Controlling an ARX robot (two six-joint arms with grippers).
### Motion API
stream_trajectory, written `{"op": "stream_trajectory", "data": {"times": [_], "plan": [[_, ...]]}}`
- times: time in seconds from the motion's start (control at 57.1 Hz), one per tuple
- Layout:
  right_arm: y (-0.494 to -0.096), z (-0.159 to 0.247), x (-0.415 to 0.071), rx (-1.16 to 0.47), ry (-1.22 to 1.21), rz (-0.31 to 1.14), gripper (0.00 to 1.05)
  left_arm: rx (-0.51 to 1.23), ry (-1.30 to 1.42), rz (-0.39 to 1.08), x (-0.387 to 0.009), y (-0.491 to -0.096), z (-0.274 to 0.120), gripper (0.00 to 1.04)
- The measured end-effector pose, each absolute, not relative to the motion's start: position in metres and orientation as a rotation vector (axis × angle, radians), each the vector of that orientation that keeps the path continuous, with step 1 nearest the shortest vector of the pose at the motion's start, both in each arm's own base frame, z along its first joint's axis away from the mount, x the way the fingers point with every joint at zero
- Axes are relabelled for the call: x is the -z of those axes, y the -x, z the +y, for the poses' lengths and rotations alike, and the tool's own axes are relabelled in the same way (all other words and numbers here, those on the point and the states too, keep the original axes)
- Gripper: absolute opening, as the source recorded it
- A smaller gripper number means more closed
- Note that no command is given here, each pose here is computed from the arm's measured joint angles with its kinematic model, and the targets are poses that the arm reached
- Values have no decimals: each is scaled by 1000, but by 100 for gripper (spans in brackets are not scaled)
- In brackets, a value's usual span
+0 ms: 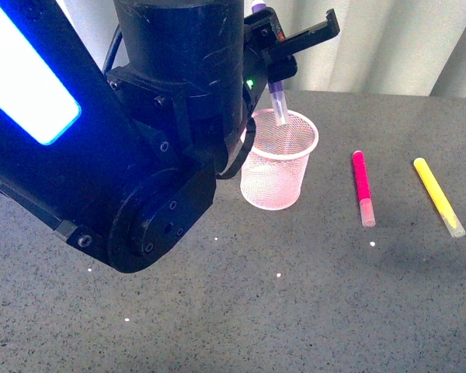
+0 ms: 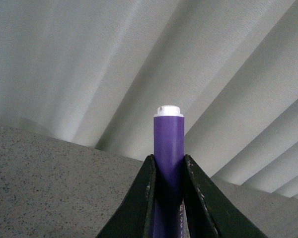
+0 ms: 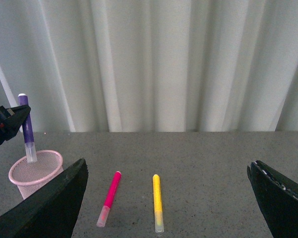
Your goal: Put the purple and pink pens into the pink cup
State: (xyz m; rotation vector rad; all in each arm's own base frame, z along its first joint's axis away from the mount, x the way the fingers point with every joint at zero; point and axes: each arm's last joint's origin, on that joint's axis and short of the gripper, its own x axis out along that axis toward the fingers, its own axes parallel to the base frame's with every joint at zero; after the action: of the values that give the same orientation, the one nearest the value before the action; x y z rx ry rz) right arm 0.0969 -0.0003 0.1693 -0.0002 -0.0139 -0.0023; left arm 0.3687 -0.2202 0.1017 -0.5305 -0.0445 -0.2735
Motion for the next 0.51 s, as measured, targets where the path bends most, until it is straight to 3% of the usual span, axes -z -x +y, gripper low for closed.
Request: {"op": "stream_trajectory", "data": {"times": [0.123, 0.508], "plan": [[-97, 0, -169, 2, 0, -14, 98, 267, 528, -38, -99, -367, -220, 12], [-97, 0, -169, 2, 0, -14, 98, 272, 530, -25, -93, -362, -216, 90]]}}
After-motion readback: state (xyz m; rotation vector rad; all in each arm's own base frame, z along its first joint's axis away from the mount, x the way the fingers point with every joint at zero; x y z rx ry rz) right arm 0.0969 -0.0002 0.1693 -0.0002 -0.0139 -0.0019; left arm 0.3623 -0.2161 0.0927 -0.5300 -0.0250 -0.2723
